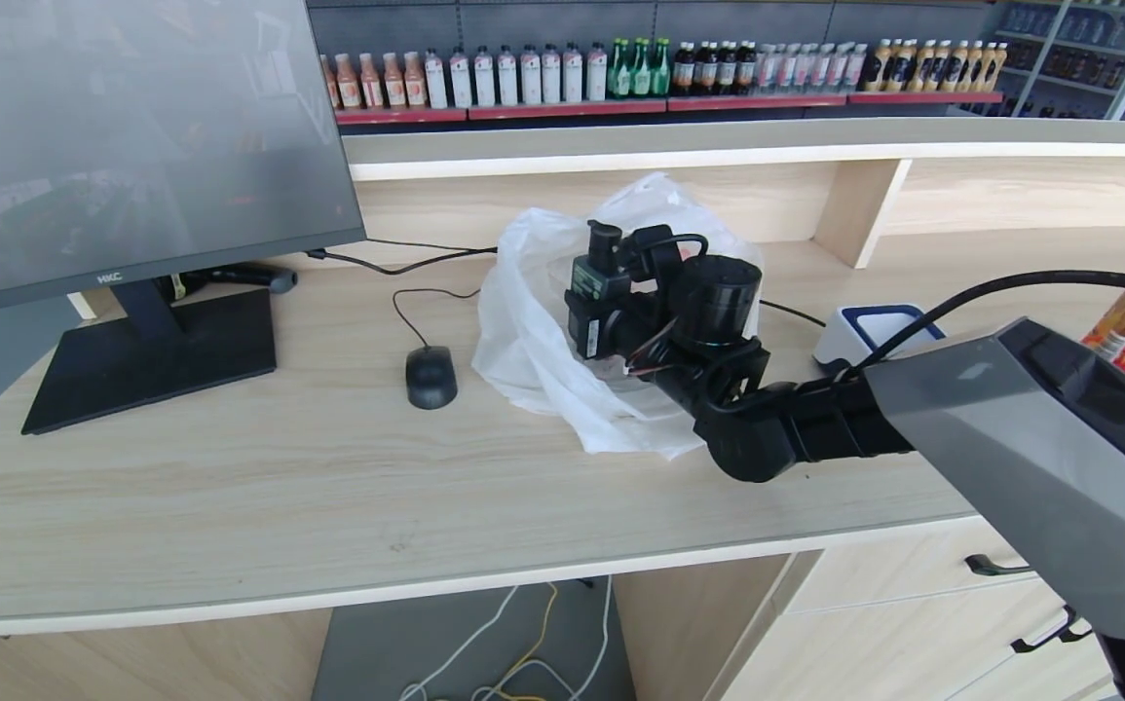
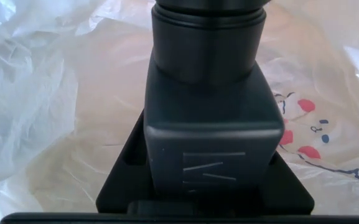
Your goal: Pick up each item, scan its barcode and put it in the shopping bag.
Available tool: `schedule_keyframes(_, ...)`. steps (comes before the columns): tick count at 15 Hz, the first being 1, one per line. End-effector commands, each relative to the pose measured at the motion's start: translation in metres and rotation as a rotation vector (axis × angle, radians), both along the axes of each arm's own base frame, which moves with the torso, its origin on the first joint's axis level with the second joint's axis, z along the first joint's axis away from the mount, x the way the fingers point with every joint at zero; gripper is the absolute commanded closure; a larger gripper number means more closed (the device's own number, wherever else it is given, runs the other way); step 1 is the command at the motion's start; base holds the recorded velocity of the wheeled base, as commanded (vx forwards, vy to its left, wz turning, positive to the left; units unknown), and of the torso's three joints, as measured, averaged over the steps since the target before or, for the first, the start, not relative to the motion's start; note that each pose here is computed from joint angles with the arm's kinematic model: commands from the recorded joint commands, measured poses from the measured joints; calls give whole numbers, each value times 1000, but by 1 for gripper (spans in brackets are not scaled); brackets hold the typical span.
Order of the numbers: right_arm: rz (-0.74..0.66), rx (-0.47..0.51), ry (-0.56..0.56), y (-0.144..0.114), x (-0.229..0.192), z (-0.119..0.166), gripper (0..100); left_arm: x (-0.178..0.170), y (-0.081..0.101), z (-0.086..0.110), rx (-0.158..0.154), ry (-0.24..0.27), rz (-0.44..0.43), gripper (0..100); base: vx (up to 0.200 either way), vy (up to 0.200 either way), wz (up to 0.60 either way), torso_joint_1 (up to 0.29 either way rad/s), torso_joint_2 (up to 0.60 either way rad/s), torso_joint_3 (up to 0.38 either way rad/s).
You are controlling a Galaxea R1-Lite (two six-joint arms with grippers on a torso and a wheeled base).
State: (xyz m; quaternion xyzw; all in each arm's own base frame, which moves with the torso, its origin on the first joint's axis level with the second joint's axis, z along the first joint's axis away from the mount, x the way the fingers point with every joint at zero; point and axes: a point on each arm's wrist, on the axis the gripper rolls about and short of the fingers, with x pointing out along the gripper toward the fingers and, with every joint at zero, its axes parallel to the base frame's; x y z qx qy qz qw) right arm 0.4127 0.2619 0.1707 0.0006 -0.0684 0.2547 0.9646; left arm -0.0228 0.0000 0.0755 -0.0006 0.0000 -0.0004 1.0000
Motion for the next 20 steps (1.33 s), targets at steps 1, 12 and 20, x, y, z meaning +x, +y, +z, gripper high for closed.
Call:
schedule_keyframes(1,4,-11,-2,3,-1,-1,100,0,0,0,0,0,-1,0,0,0,0,0,0,0)
schedule_keyframes(12,4,-45,-20,5,-1,-6,100,0,0,0,0,0,-1,0,0,0,0,0,0,0)
schedule_keyframes(20,3,-54,-18,6,-2,-8,100,0,0,0,0,0,-1,0,0,0,0,0,0,0)
